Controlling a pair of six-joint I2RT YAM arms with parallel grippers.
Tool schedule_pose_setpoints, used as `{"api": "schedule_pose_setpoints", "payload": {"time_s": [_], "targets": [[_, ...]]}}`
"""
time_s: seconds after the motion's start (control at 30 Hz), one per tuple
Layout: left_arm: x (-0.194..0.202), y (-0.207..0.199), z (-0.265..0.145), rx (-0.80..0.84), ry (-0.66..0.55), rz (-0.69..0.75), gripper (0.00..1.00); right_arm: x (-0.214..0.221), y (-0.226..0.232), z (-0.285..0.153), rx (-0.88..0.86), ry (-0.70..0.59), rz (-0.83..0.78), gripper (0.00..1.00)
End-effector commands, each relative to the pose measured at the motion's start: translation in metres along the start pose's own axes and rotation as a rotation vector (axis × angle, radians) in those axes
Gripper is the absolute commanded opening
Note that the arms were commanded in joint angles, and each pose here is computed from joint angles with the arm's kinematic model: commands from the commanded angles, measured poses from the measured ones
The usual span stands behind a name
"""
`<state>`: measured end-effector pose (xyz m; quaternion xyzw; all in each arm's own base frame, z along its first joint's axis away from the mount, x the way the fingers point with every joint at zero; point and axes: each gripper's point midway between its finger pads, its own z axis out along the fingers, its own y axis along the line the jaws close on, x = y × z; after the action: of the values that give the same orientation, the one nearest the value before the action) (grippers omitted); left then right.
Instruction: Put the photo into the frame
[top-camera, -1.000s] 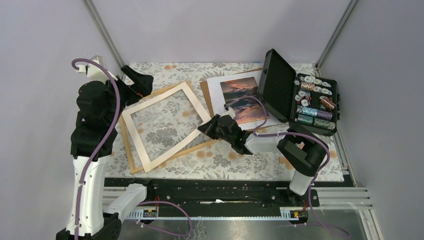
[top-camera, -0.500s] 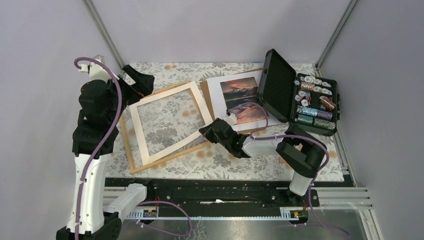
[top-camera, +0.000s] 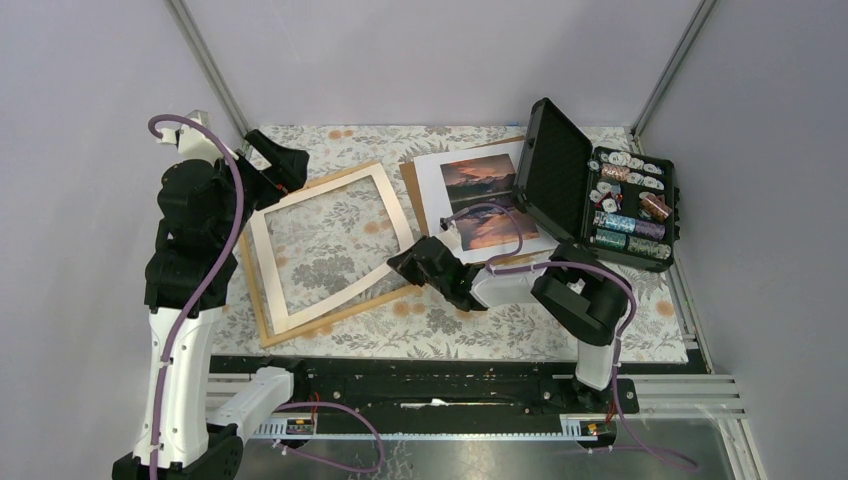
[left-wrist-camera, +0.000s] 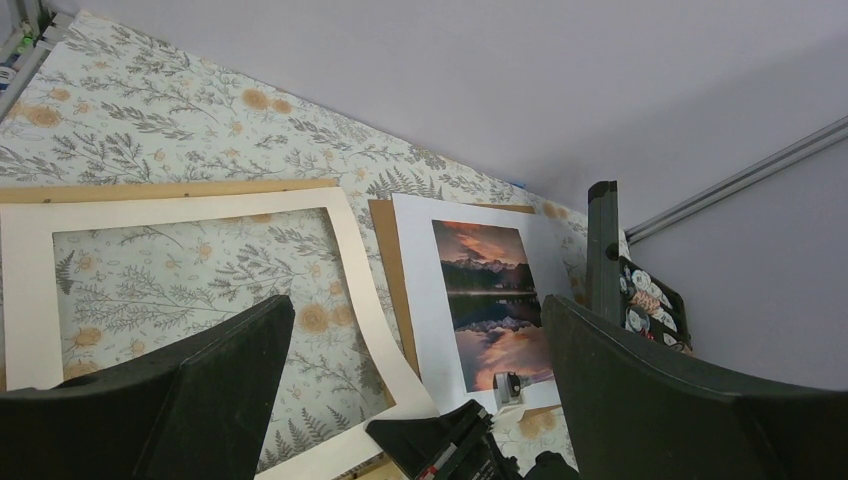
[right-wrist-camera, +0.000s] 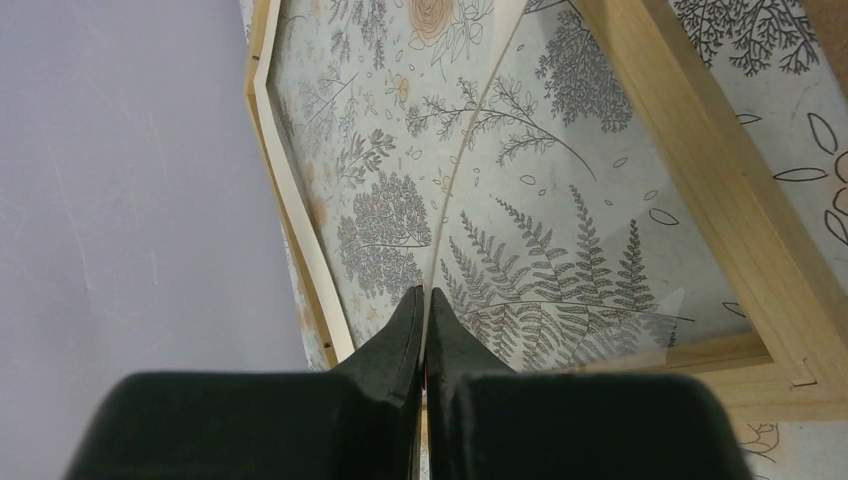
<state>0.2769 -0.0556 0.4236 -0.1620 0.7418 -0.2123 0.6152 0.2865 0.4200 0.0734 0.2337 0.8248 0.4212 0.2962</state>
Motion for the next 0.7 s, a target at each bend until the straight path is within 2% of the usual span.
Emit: {"api": "schedule_pose_setpoints", "payload": {"time_s": [0.0, 0.2, 0.67], "targets": [[-0.014, -0.008, -0.001, 0.035, -0.057, -0.003, 0.99, 0.006, 0.025, 0.004, -0.052, 0.006, 0.034, 0.00], [-0.014, -0.008, -0.004, 0.037, -0.059, 0.000, 0.99, 0.023, 0.036, 0.005, -0.071, 0.027, 0.004, 0.00], [-0.011, -0.005, -0.003, 0.027, -0.050, 0.003, 0.99, 0.012, 0.014, -0.003, -0.011, -0.028, 0.015, 0.00]]}}
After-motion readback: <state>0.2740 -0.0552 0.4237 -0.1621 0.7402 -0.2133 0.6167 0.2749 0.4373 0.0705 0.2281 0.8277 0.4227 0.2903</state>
